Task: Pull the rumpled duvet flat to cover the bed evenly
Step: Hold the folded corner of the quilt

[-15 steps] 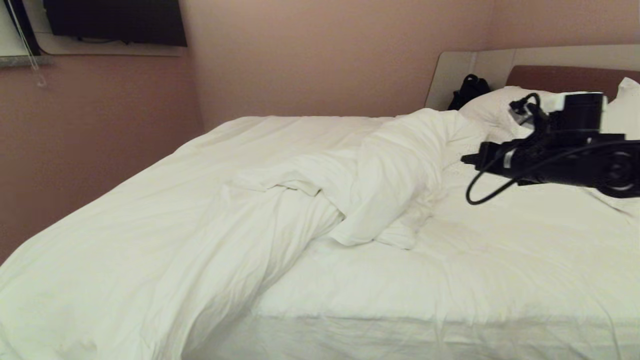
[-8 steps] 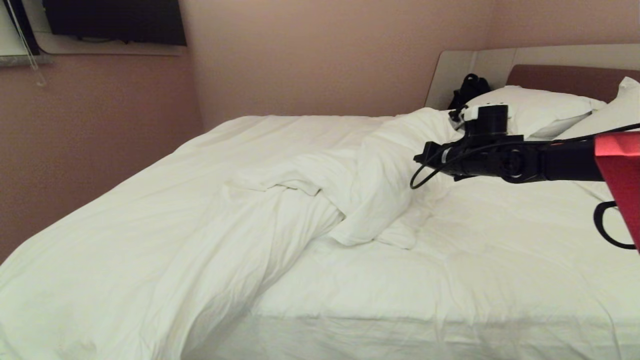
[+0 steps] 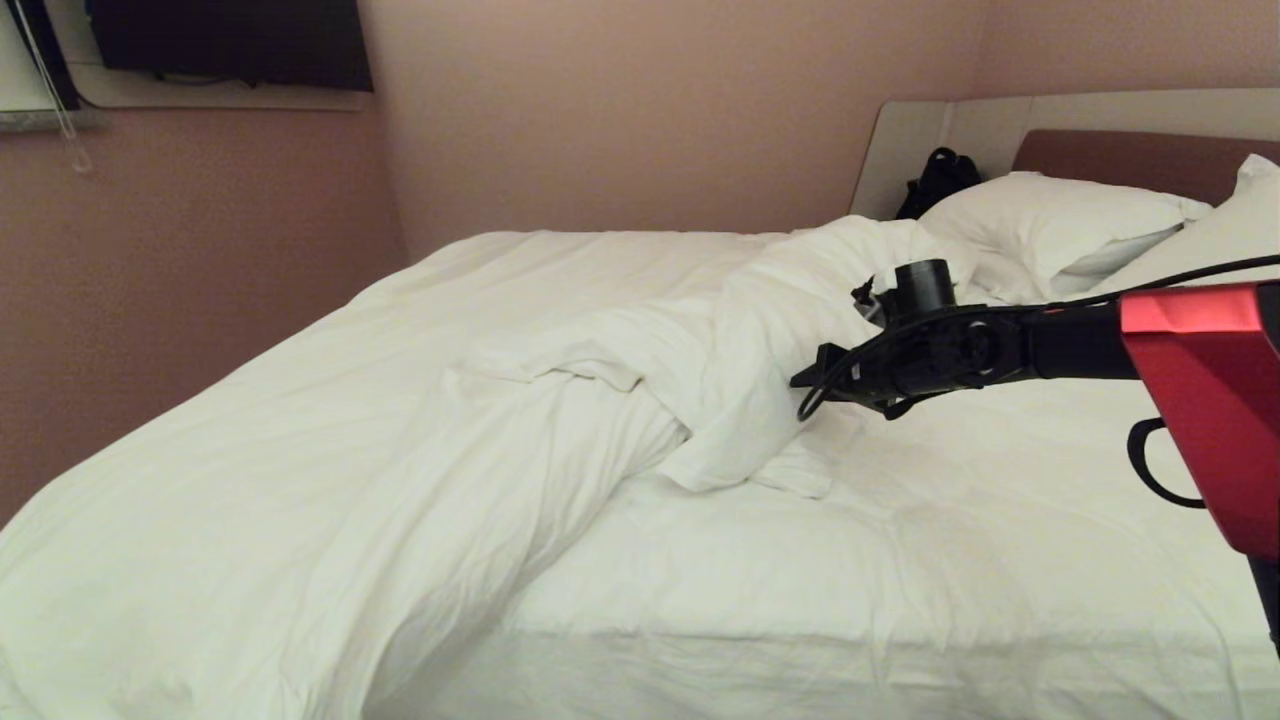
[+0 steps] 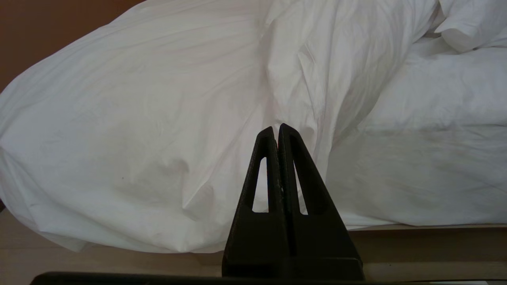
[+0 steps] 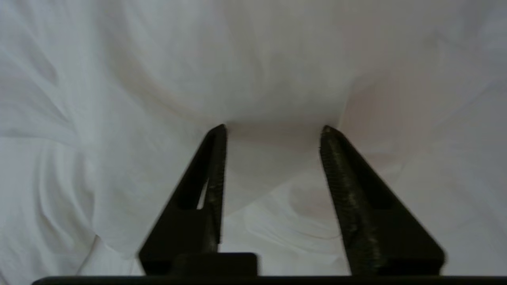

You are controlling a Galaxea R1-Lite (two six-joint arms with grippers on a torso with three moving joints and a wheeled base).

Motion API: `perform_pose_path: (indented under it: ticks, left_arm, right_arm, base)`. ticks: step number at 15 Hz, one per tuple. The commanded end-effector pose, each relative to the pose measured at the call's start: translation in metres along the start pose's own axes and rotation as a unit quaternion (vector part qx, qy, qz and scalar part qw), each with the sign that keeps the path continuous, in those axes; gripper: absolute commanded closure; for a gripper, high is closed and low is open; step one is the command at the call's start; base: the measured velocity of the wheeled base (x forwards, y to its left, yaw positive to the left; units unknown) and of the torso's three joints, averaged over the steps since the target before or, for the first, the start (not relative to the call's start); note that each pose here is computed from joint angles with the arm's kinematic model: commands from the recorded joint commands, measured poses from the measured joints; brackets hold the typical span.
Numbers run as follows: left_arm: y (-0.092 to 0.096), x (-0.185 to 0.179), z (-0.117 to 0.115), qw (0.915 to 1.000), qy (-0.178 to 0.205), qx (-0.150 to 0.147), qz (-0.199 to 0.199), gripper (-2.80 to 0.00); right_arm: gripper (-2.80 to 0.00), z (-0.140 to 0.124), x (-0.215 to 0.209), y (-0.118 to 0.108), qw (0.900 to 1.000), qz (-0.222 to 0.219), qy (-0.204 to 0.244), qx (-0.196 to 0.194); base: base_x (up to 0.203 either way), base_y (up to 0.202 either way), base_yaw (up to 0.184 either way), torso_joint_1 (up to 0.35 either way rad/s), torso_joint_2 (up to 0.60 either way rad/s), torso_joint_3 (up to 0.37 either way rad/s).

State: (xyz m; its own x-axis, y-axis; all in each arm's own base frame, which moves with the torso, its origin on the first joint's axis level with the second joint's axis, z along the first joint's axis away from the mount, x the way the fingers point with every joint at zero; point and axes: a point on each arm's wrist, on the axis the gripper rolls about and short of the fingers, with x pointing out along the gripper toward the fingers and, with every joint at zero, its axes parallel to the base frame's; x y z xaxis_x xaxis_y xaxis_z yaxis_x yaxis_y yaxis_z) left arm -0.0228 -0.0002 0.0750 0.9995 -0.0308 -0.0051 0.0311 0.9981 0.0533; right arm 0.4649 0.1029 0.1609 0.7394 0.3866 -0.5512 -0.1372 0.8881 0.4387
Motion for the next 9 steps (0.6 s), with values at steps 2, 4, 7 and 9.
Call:
perform_pose_path:
  ticks: [2,4,7,9]
  left_arm:
    - [0.000,0.000,0.000,1.0000,0.000,0.000,0.000,0.00]
    - [0.000,0.000,0.000,1.0000,0.000,0.000,0.000,0.00]
    - [0.000,0.000,0.000,1.0000,0.000,0.000,0.000,0.00]
    - [0.000,0.000,0.000,1.0000,0.000,0.000,0.000,0.00]
  right_arm:
    - [-2.80,-0.001,-0.002,0.004,1.000,0.001,0.007,0.000]
    - [-2.80,0.000,-0.003,0.005,1.000,0.004,0.004,0.000]
    - [-2.80,0.004,0.002,0.007,1.000,0.031,0.000,-0.003]
    - [-2.80,0.002,0.012,0.004,0.999,0.053,-0.003,-0.006]
  base:
    - [0.000,0.000,0.000,0.000,0.00,0.000]
    - [0.000,0.000,0.000,0.000,0.00,0.000]
    - [0.000,0.000,0.000,0.000,0.00,0.000]
    - [0.000,0.000,0.000,0.000,0.00,0.000]
